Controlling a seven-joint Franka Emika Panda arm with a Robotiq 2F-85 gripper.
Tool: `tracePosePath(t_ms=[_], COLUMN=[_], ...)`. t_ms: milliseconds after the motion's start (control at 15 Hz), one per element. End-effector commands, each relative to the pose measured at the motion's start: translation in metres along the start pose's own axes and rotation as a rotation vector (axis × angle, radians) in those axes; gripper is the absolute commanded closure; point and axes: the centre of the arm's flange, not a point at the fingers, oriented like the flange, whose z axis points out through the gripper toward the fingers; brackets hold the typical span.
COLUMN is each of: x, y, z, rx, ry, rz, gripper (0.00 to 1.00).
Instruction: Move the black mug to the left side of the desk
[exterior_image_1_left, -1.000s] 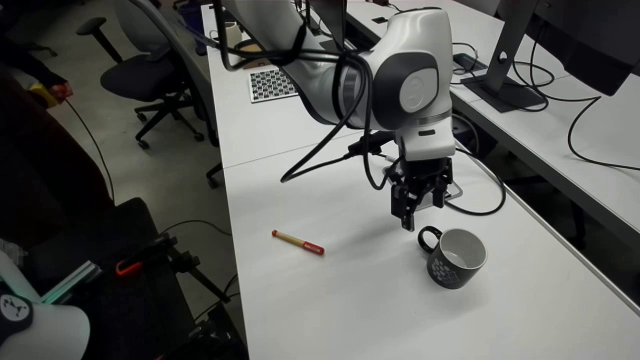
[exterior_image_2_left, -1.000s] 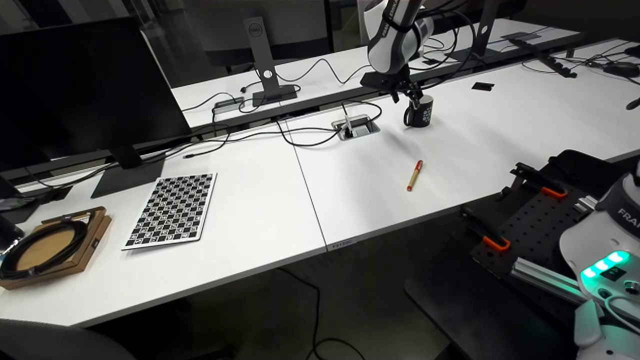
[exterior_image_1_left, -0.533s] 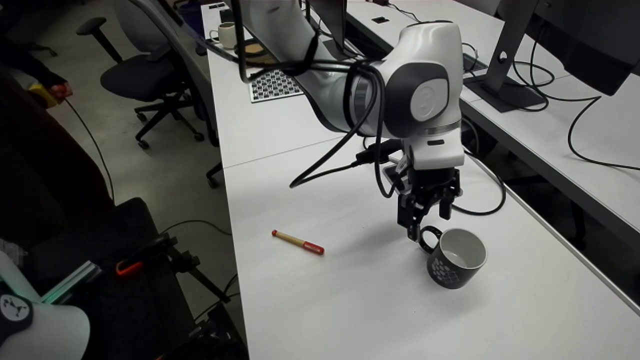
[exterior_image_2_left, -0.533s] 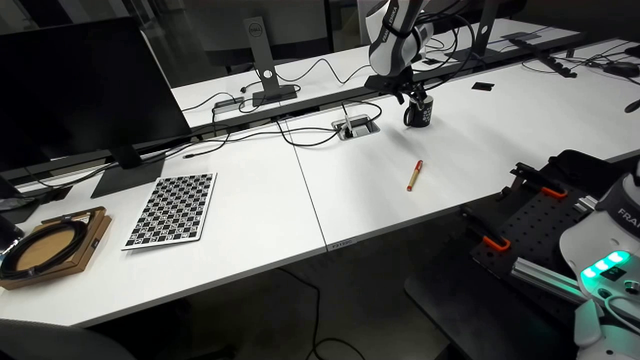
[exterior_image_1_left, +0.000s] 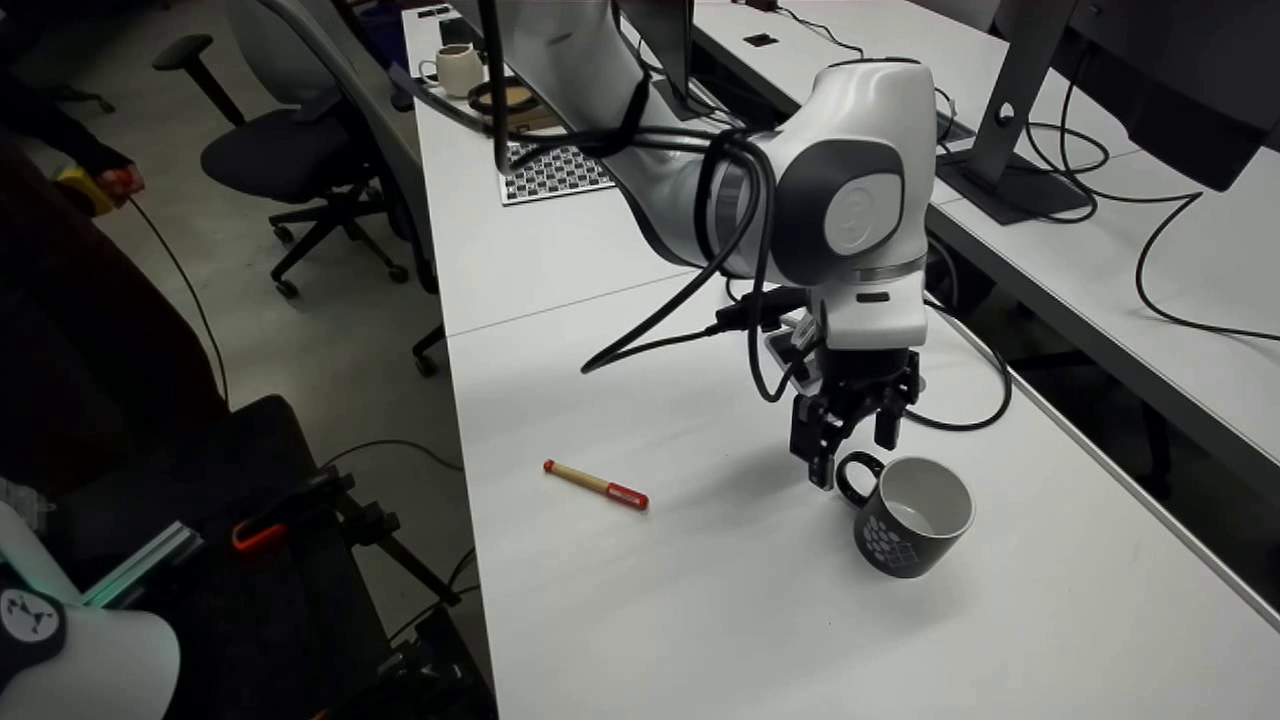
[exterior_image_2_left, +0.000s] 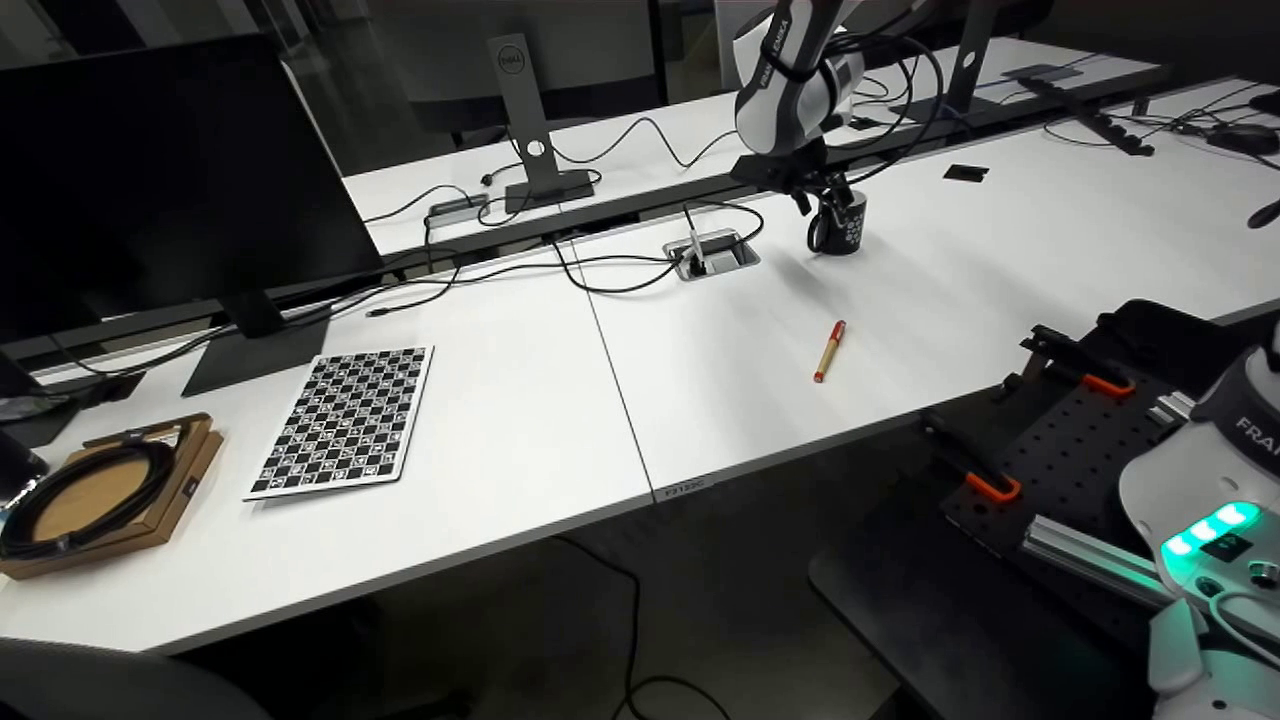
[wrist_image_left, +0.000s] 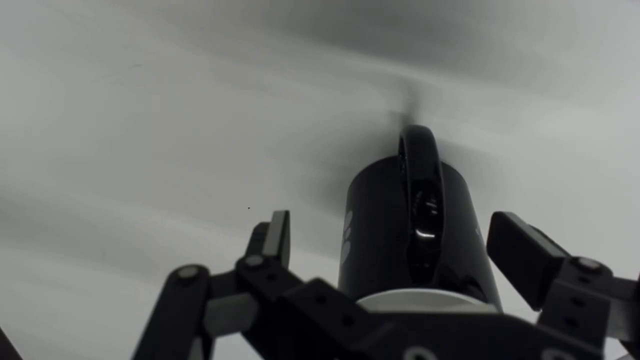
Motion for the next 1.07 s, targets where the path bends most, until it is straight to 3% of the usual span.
tracePosePath(t_ms=[0,67,200,267,867,1000], x=[0.0013,0.0012,0.0006,0.0002,-0.0005,-0.0003], y=[-0.0127,-0.0128,-0.0133,-0.0134,-0.0136,-0.0134], z=[0.0047,0.0053,0.007,0.008,0.0112,0.0114], rx=[-0.011,-0.013,-0.015,-0.016,-0.019,-0.02], ry=[-0.013,-0.014,-0.015,-0.016,-0.016,-0.017], rz=[0.026,0.028,0.03,0.03,0.031,0.031], gripper=[0.02,0.04,0.25,0.27,0.97,0.97])
